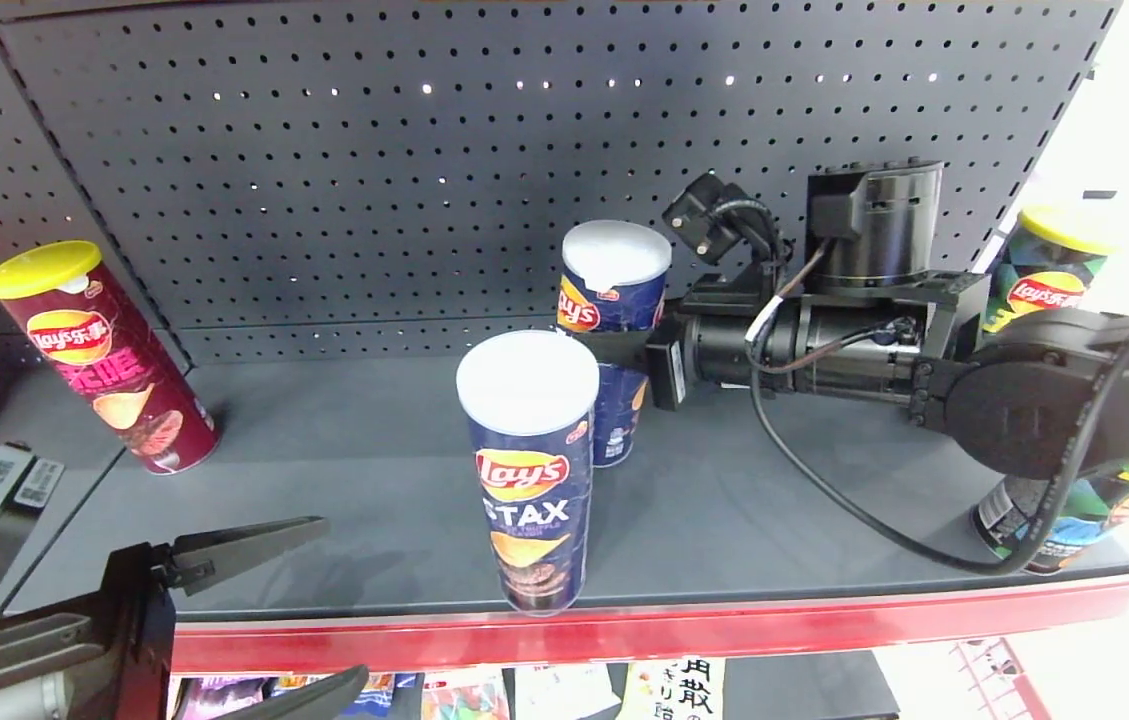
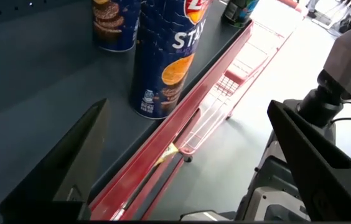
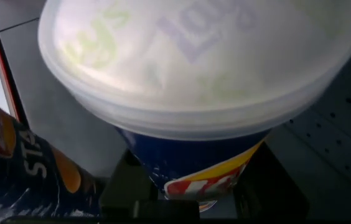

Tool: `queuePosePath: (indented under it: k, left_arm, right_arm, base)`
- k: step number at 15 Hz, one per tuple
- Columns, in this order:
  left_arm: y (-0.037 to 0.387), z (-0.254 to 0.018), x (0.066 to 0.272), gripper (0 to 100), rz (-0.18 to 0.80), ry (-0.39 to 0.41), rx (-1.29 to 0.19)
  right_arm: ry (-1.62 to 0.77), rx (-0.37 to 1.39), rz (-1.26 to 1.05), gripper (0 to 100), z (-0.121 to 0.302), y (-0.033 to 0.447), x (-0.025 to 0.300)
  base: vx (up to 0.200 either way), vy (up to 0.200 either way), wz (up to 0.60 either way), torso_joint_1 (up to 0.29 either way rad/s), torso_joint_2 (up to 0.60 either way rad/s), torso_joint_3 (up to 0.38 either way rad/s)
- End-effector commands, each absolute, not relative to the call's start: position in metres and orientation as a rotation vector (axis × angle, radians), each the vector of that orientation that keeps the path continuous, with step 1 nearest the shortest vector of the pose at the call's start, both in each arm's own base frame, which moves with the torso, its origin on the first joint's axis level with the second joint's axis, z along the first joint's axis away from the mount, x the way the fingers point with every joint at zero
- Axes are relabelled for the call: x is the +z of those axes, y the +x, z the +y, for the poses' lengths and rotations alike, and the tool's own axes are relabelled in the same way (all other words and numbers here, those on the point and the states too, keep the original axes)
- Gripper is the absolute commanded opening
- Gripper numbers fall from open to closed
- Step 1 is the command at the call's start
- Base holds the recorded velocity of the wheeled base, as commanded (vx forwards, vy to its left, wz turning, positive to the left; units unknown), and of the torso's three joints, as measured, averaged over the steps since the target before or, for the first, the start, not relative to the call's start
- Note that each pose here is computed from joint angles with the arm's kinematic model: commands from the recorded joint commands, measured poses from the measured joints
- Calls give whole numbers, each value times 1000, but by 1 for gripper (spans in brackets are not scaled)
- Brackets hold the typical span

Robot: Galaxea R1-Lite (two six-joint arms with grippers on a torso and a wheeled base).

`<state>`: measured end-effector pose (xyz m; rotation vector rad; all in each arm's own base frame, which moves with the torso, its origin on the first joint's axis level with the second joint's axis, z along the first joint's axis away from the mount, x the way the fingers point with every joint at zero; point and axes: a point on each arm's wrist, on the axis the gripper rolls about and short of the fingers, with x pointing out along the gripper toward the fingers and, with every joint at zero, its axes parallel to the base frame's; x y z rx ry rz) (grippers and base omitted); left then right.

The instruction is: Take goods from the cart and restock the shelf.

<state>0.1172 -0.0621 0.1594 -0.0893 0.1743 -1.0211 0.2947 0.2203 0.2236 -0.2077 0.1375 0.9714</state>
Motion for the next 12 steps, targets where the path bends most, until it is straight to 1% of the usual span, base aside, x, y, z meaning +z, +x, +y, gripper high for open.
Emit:
queuePosePath:
  k: [1, 9, 10, 12]
  left_arm:
    - [117, -62, 160, 100, 173, -90, -1021]
    - [119, -63, 161, 100, 172, -91, -1010]
    - [119, -62, 161, 100, 172, -92, -1008]
    - [119, -63, 160, 100, 177, -92, -1008]
  right_arm:
    - [-208, 976, 140, 0, 226, 302, 220]
    - [-211, 977, 154, 0, 229, 304, 215]
    - [-212, 978, 152, 100, 229, 303, 215]
    - [-204, 982, 154, 100, 230, 300, 216]
  base:
    - [0, 0, 0, 0, 0, 0]
    - [0, 0, 0, 0, 0, 0]
    - [0, 0, 0, 0, 0, 0]
    - [0, 0, 0, 0, 0, 0]
